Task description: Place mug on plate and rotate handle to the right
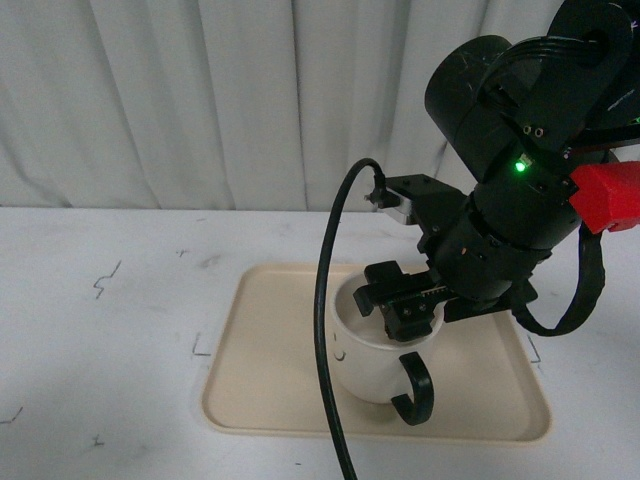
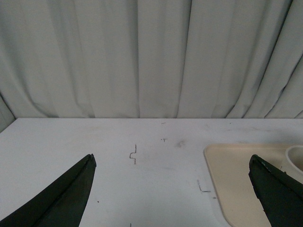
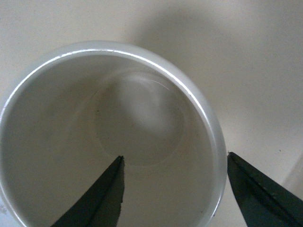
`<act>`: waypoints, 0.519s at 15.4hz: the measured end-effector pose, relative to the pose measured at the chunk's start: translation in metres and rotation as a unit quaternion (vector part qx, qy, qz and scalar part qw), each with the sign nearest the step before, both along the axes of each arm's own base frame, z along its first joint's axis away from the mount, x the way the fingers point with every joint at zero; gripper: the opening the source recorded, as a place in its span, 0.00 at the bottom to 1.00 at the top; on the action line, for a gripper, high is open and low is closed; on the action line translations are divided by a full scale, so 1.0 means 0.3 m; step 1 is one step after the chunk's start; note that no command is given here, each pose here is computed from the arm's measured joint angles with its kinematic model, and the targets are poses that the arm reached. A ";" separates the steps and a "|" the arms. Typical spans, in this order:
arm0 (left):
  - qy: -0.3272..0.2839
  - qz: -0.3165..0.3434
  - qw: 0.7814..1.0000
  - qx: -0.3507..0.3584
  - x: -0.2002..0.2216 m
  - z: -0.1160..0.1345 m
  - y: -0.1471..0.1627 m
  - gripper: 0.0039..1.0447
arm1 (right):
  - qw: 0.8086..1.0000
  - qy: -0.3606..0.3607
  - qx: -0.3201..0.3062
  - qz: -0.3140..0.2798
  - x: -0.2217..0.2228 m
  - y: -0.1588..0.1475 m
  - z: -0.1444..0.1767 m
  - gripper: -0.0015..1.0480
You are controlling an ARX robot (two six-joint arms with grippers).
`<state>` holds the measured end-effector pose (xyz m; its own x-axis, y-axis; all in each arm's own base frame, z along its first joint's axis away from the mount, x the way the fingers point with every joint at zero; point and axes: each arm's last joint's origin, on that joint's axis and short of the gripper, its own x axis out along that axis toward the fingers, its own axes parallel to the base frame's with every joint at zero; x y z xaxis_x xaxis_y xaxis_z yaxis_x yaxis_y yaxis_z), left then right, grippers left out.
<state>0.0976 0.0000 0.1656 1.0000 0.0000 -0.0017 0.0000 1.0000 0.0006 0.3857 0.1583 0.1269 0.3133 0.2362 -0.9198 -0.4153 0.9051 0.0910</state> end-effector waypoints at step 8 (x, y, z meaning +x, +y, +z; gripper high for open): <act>0.000 0.000 1.000 0.000 0.000 0.000 0.000 0.94 | 1.000 0.003 -0.001 -0.008 0.007 0.009 -0.001 0.18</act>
